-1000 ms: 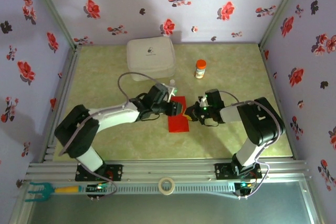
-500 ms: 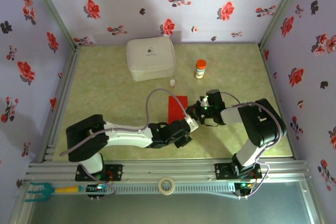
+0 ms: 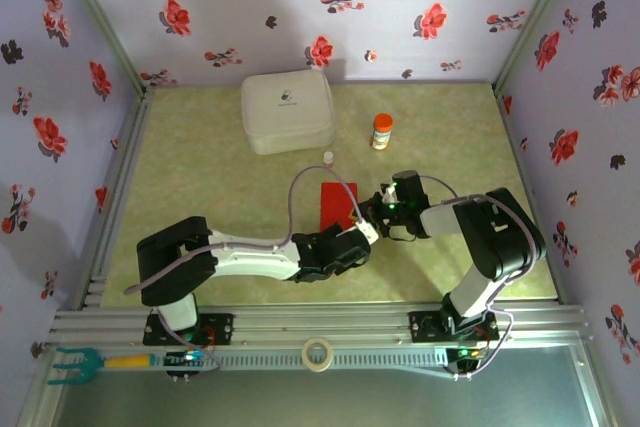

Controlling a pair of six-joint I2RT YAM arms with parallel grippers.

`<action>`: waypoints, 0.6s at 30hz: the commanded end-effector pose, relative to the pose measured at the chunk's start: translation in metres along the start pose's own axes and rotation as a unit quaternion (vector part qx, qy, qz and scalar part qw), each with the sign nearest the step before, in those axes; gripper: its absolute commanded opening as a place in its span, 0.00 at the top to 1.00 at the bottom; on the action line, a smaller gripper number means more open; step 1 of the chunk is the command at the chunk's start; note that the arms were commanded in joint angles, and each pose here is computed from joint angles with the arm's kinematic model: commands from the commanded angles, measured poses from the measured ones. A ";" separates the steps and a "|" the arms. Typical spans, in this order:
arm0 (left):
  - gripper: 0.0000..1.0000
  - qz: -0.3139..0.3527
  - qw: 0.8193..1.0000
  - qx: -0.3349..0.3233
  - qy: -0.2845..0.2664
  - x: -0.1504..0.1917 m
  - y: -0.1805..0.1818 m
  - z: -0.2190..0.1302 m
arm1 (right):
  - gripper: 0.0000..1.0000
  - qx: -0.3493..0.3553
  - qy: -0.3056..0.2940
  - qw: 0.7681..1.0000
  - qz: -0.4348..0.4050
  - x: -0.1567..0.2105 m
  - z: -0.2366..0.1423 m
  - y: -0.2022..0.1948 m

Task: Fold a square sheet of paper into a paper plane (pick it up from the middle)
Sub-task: Fold the triangle a second time at the center of the table.

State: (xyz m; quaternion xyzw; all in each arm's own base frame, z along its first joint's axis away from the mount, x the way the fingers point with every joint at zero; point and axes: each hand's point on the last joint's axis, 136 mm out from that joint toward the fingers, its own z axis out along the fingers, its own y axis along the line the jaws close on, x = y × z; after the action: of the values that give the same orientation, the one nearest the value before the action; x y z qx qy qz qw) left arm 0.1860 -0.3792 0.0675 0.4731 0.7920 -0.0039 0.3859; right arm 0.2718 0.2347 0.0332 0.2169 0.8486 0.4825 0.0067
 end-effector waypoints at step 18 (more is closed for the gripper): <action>1.00 -0.058 0.998 0.038 -0.002 -0.006 0.003 -0.005 | 0.80 0.006 -0.013 1.000 -0.018 -0.002 -0.010 0.008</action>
State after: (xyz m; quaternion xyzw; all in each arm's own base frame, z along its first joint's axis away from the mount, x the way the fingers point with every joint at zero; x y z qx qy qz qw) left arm 0.1850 -0.3793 0.0652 0.4667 0.8005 -0.0181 0.3755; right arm 0.2706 0.2332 0.0366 0.2153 0.8505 0.4798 0.0100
